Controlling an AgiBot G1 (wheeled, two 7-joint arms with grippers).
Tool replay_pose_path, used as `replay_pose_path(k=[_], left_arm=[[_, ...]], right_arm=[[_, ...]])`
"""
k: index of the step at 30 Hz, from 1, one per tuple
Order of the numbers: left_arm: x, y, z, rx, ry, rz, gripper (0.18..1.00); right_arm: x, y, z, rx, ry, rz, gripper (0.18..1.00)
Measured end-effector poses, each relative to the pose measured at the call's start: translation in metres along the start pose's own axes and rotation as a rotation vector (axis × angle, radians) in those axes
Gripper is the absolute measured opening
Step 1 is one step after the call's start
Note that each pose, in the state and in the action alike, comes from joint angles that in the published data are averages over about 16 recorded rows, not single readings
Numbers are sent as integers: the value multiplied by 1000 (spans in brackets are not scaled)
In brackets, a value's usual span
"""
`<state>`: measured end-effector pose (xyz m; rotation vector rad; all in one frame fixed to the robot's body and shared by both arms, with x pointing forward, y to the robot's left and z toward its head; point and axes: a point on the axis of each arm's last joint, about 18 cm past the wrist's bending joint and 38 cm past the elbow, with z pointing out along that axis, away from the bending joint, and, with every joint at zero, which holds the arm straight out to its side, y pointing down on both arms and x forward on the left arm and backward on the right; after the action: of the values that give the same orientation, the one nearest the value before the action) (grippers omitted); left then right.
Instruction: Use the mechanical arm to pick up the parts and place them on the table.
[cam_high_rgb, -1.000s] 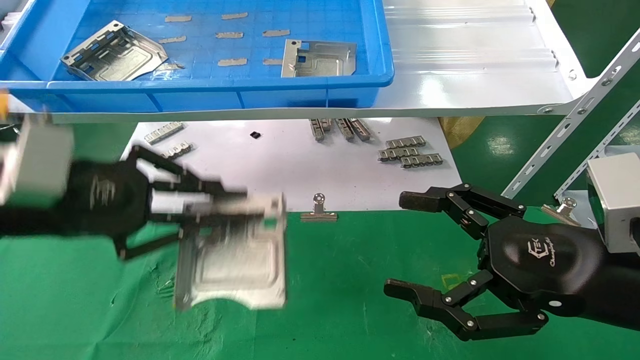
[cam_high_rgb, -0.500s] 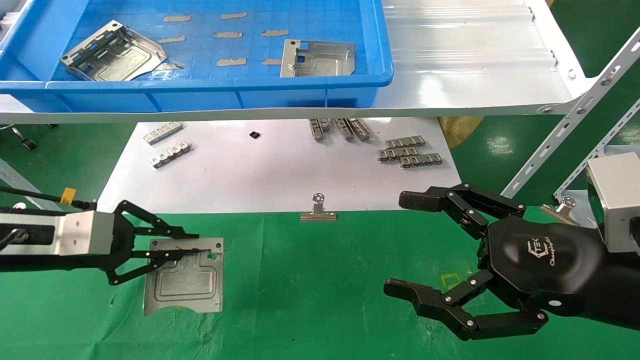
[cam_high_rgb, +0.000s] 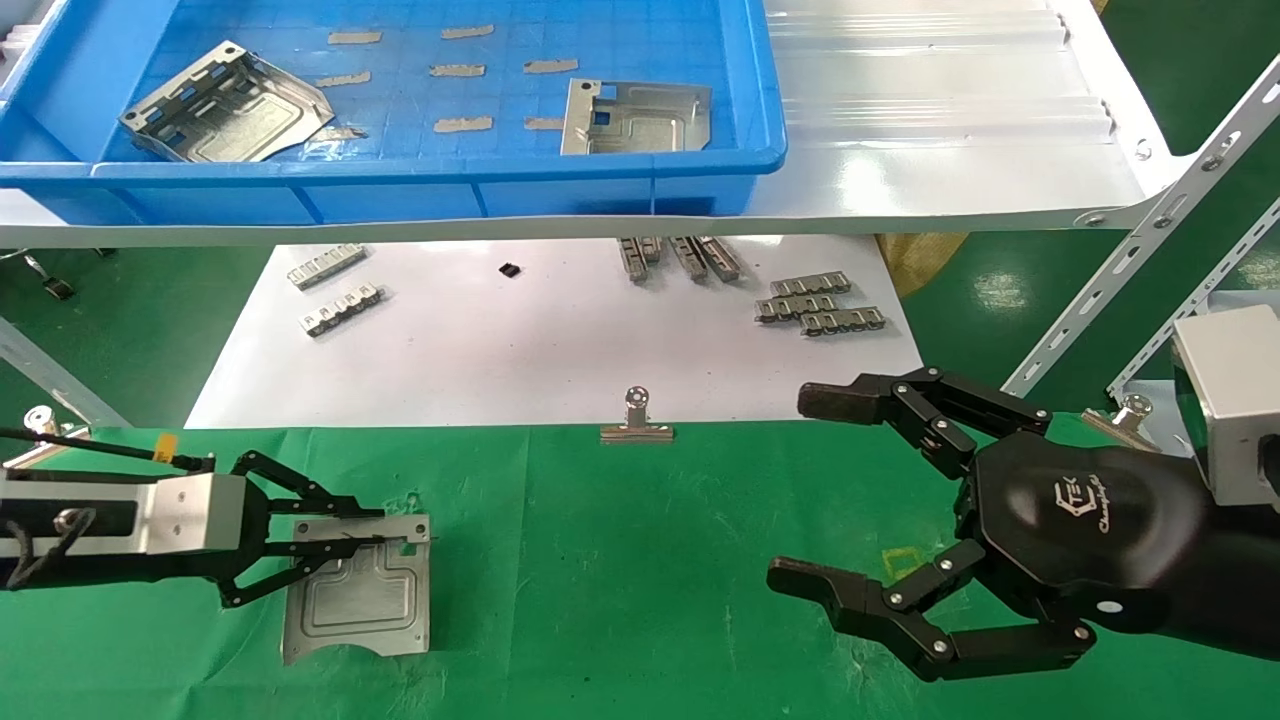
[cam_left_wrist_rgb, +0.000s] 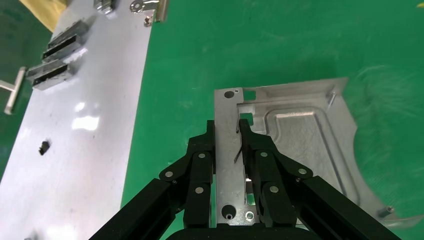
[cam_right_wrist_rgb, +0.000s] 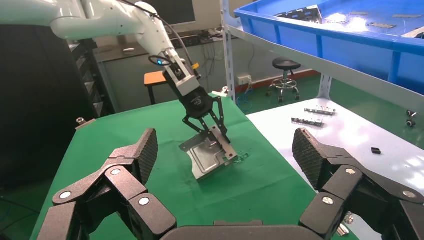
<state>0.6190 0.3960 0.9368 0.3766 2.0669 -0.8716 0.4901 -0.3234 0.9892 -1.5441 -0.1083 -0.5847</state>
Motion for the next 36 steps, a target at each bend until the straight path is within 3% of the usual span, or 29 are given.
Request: replay_pose_path(k=[8, 12, 19, 27, 36], left_arm=[[-2, 6, 3, -14, -15, 27, 298], [-5, 2, 2, 9, -29, 1, 328], [-5, -5, -7, 84, -67, -143, 415], [5, -4, -16, 168, -101, -355, 582], [11, -3, -18, 198, -118, -422, 781]], right_arm=[[0, 0, 0, 0, 0, 0, 1001], [0, 0, 0, 0, 0, 0, 1001], [0, 0, 0, 0, 0, 0, 1001], [0, 0, 0, 0, 0, 0, 1001], [0, 0, 0, 0, 1, 0, 1001]])
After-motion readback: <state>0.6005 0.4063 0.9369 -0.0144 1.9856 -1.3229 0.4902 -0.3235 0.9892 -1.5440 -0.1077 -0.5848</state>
